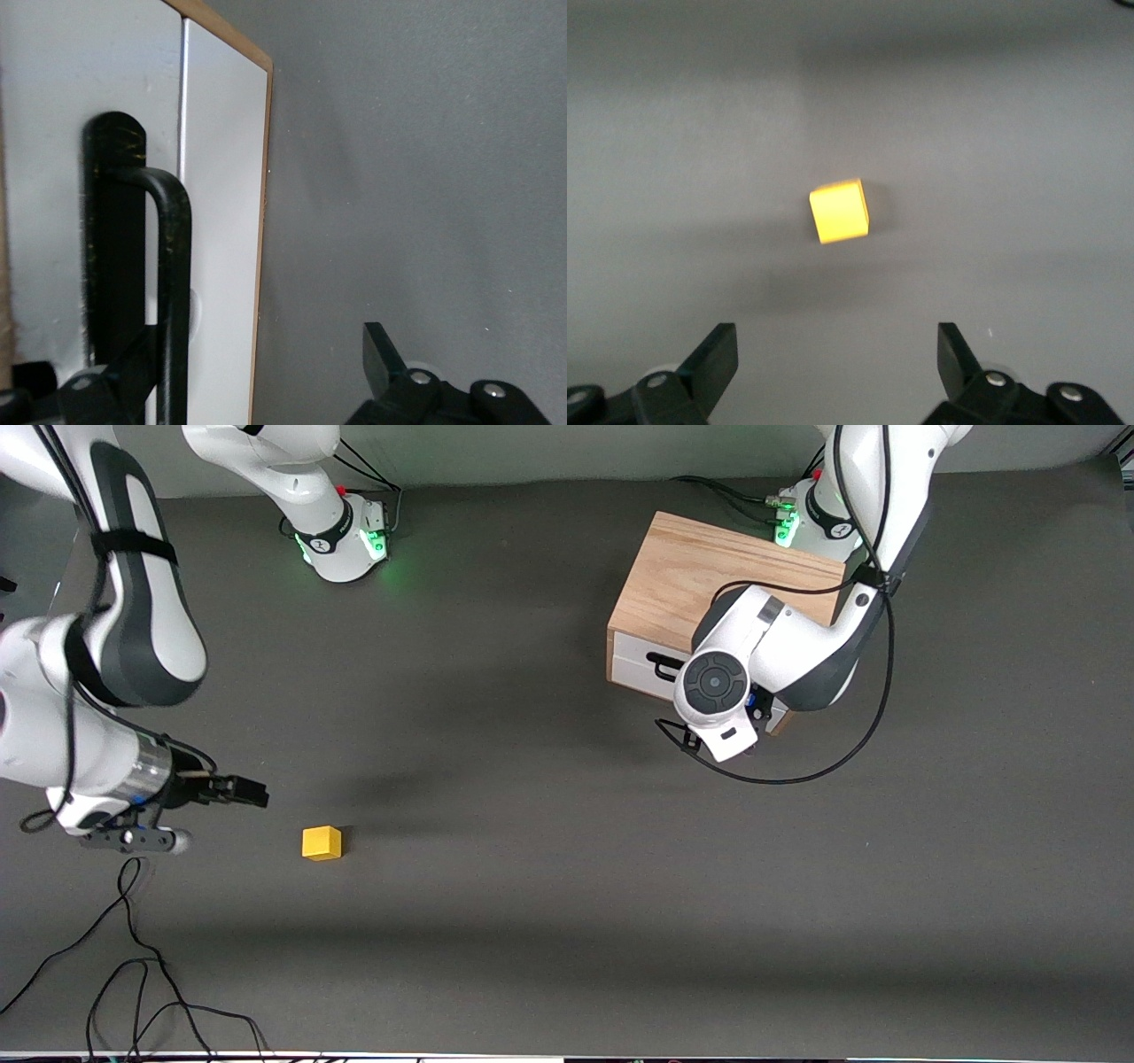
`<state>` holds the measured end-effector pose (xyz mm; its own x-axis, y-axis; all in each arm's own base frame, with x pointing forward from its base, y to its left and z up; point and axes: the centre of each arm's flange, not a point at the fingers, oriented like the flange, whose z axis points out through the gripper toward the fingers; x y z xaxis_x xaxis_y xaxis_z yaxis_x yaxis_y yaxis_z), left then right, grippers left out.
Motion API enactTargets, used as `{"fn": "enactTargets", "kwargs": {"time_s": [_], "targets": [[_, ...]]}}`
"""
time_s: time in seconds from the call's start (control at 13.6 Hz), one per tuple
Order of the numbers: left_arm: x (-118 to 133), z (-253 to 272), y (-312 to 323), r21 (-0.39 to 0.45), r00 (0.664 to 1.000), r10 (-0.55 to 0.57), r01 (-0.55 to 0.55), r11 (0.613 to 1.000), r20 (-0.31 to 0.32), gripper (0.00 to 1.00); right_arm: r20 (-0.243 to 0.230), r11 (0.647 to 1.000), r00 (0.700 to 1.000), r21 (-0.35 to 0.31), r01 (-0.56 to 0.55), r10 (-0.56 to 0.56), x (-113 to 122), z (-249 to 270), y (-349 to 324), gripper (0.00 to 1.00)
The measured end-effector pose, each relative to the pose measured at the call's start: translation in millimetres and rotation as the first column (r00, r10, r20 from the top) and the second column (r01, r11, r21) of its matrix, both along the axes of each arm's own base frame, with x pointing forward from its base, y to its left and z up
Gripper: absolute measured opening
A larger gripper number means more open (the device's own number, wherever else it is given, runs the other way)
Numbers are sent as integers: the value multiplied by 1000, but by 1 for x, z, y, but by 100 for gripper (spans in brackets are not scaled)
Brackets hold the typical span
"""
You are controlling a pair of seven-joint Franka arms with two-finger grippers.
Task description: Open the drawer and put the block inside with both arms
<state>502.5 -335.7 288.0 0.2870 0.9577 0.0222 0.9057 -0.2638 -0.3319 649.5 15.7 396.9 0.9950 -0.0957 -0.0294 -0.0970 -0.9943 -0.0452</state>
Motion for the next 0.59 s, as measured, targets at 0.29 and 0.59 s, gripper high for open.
{"fn": "enactTargets", "kwargs": {"time_s": [0.29,0.59], "targets": [[2,-1,-1,-8,1000,1,-1,1000,8,100,42,999,998,1,-36,35,22,-83,26,100],[13,5,-5,-35,998,1,1,999,64,100,47,995,994,-46,-92,94,28,-152,39,100]]}}
